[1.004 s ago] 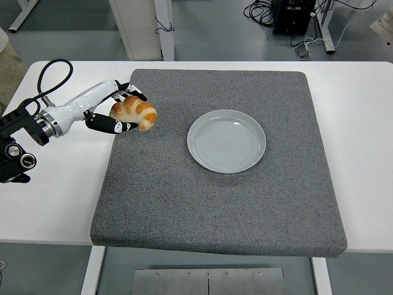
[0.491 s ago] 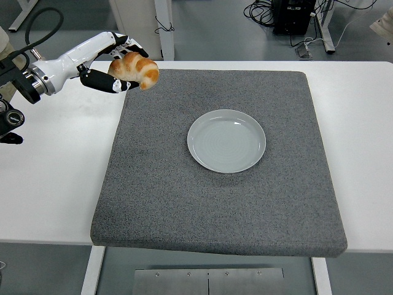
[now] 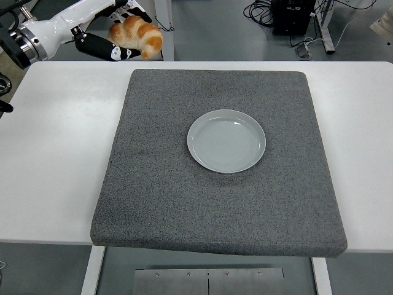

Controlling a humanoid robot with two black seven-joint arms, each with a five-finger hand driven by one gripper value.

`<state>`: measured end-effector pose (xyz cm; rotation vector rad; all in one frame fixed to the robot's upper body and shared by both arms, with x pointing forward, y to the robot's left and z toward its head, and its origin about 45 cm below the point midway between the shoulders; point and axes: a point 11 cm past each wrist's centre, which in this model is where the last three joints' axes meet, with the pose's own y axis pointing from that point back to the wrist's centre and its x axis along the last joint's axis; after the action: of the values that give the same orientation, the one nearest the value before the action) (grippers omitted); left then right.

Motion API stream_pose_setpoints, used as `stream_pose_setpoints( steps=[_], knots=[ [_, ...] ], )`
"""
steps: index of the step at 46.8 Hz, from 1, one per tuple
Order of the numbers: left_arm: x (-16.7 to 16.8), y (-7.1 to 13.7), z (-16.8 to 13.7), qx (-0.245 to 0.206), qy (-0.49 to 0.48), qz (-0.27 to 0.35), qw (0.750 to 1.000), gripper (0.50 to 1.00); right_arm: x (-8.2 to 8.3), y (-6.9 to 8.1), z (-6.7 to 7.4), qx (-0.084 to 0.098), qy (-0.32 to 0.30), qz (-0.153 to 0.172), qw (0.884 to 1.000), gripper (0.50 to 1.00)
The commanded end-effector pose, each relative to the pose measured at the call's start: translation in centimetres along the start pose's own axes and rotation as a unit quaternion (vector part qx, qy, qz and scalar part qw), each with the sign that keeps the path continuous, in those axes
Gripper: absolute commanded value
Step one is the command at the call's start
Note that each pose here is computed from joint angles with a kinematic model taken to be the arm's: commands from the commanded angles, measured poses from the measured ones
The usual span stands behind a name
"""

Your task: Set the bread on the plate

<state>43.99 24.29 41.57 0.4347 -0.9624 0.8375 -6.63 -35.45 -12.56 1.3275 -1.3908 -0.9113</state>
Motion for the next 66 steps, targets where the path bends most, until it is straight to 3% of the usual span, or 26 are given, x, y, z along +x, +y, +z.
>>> stream_pose_setpoints(
  steps=[1, 7, 30, 44, 66],
  knots=[
    [0.6, -0.4, 0.7, -0.008, -0.006, 0.003, 1.0, 0.5, 0.0, 0.0, 0.0, 0.0, 0.0, 0.0, 1.0, 1.0],
    [0.8, -1.2, 1.3, -0.015, -0.011, 0.004, 1.0, 0.5, 0.0, 0.0, 0.0, 0.0, 0.0, 0.0, 1.0, 1.0],
    [-2.5, -7.3, 4.9, -0.054, -0.024, -0.03, 0.998, 0.5, 0.0, 0.0, 0.0, 0.0, 0.0, 0.0, 1.0, 1.0],
    [-5.9, -10.5, 7.3, -0.079, -0.015, -0.053, 0.995, 0.5, 0.0, 0.0, 0.0, 0.0, -0.001, 0.0, 1.0, 1.0],
    [-13.5, -13.3, 9.2, -0.091, -0.023, -0.12, 0.988, 0.5, 0.0, 0.0, 0.0, 0.0, 0.0, 0.0, 1.0, 1.0]
  ],
)
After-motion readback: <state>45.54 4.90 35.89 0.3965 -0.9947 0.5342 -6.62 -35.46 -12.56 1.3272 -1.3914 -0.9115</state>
